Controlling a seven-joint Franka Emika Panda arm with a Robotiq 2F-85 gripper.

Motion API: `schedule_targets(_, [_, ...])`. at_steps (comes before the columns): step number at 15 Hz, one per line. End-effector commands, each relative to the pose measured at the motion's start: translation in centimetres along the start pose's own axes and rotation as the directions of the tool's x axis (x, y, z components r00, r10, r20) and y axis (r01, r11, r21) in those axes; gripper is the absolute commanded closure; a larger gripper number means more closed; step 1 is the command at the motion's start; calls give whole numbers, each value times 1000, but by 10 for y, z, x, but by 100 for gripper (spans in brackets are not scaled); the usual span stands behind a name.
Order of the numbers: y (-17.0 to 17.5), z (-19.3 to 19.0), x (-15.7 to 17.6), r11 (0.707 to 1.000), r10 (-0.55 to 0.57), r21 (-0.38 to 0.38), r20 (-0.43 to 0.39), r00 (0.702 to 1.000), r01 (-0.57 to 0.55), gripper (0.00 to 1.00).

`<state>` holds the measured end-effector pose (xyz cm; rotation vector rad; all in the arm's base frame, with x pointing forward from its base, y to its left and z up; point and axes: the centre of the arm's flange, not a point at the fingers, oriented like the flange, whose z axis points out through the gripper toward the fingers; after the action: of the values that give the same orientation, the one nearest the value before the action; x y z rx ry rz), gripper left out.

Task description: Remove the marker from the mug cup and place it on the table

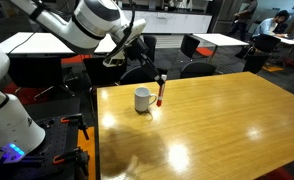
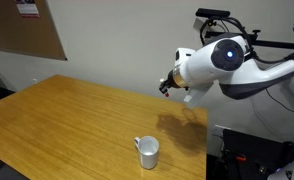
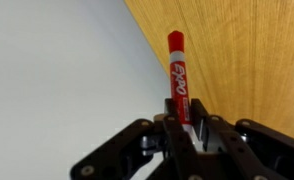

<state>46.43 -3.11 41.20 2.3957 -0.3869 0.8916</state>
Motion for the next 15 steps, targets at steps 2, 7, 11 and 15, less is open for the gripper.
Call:
schedule_targets(2, [20, 31, -1, 998, 60, 14, 144, 988, -63, 95])
schedule_targets(7, [36, 66, -6, 990, 108, 50, 307, 946, -130, 95])
schedule_targets(11, [45, 89, -10, 981, 119, 87, 435, 892, -173, 95])
schedule_targets(15, [44, 106, -9, 969, 90, 152, 521, 849, -197, 95])
